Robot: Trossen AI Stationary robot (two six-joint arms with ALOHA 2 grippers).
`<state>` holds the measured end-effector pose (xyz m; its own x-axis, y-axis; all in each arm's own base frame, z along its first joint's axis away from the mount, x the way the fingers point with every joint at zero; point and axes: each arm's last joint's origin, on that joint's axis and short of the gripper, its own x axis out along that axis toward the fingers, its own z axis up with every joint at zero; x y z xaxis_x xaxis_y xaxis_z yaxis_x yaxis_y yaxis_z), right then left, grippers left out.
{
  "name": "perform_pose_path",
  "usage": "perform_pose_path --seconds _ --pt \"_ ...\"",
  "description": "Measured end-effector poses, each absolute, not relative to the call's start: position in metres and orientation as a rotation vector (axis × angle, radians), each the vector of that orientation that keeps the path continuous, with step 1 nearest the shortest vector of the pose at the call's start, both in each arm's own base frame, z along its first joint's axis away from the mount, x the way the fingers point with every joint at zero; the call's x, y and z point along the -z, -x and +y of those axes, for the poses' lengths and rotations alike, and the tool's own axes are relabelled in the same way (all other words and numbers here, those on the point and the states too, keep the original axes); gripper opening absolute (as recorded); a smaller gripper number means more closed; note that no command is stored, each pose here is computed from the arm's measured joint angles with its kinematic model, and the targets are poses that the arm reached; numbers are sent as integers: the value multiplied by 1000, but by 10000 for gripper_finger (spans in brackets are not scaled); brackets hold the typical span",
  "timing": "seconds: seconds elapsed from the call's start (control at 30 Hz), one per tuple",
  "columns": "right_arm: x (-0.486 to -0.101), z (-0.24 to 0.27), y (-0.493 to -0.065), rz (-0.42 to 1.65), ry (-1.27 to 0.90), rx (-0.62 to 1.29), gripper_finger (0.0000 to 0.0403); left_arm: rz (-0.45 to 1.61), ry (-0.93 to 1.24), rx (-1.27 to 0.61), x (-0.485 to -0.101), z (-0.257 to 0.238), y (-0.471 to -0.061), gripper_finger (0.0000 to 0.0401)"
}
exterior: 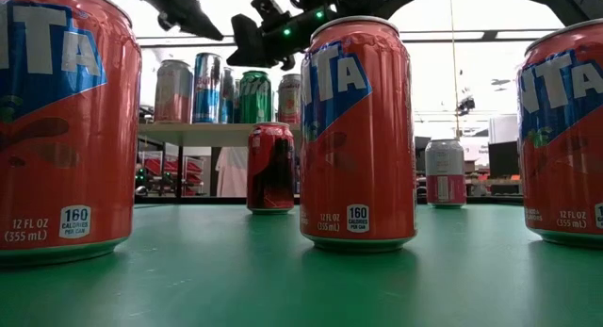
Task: Place canned beverage on shelf
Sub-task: Put the white and red can on the shelf
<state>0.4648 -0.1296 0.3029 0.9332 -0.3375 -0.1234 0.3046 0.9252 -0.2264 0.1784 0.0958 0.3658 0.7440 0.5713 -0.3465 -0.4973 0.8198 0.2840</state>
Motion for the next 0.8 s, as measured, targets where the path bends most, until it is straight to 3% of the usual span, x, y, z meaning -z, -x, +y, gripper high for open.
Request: perform_pose_path --seconds 0.27,0.8 --pt "-310 -128 -459 179 214 329 9 570 -284 -684 -367 99 -173 0" --pt "-322 -131 -457 103 264 342 9 675 -348 -619 -353 105 -186 0"
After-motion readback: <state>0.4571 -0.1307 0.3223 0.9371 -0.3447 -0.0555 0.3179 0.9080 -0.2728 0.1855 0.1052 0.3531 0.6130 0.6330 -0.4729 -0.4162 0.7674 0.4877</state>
